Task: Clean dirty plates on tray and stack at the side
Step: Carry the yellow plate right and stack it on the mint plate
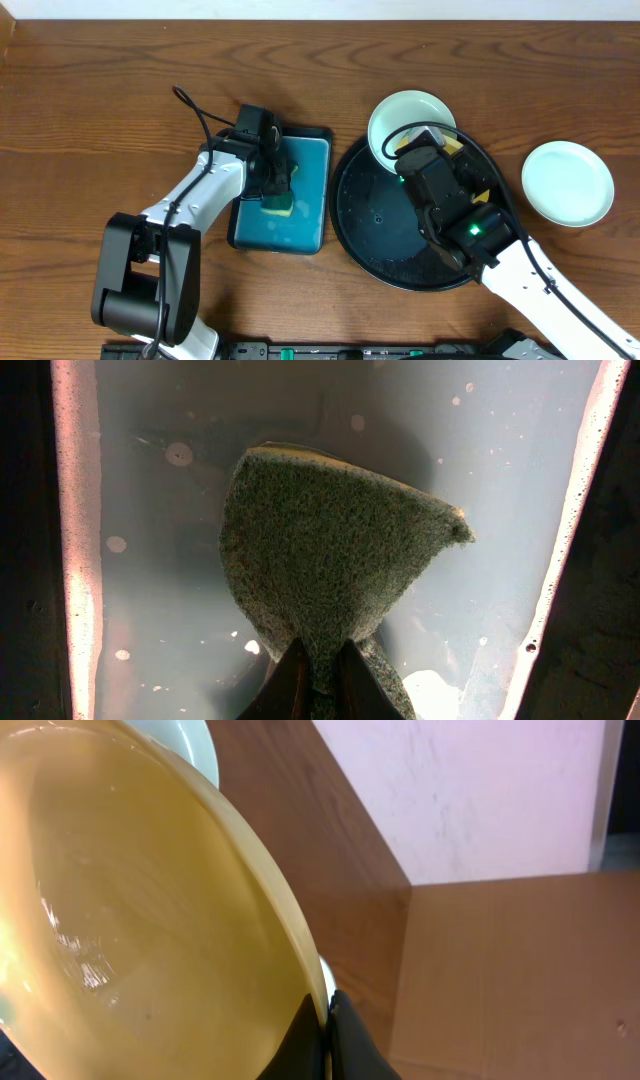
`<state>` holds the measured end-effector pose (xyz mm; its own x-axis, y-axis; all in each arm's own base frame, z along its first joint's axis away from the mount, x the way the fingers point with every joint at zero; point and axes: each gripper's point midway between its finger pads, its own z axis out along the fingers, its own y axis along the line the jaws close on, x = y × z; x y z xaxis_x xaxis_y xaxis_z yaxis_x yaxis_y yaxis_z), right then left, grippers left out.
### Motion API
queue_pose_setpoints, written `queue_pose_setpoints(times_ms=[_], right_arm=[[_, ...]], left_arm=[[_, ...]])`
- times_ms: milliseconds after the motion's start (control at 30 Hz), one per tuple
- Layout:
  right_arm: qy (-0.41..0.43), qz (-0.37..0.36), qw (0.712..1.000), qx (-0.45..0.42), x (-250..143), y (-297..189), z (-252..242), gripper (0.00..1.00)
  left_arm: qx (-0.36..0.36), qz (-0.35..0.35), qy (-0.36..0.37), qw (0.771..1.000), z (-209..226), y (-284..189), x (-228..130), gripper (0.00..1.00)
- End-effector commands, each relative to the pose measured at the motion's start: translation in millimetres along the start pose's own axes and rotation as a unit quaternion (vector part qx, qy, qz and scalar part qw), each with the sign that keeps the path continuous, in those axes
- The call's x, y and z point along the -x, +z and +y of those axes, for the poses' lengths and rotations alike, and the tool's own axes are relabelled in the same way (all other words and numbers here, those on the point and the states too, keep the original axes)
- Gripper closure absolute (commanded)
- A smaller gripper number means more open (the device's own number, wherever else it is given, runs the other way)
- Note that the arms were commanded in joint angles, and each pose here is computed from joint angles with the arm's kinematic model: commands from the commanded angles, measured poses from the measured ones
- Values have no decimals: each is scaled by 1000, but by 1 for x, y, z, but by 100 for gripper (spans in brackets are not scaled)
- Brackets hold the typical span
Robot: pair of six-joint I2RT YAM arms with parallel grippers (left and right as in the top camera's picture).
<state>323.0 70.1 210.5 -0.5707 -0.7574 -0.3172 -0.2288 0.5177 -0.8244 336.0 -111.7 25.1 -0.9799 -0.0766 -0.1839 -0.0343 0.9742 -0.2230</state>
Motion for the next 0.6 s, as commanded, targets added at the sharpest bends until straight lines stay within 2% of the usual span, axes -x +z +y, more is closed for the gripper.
queue_pose_setpoints(times_ms=[0, 167, 267, 333, 467, 567], right_arm=[[-10, -6, 1000, -15, 7, -1, -11, 99], [41, -11, 999, -19, 9, 0, -15, 99], [135, 1, 991, -23, 2, 8, -22, 99], [222, 17, 975, -13, -9, 18, -24, 99], [387, 67, 918, 50, -38, 43, -16, 99], [495, 108, 858, 87, -63, 61, -17, 99]], left_arm=[[6, 13, 5, 1000, 5, 6, -7, 93], [6, 13, 5, 1000, 5, 6, -7, 93], [6, 13, 4, 1000, 5, 6, -7, 93], [6, 13, 4, 1000, 5, 6, -7, 93], [6, 14, 4, 1000, 5, 6, -8, 92], [6, 14, 4, 1000, 5, 6, -8, 93]])
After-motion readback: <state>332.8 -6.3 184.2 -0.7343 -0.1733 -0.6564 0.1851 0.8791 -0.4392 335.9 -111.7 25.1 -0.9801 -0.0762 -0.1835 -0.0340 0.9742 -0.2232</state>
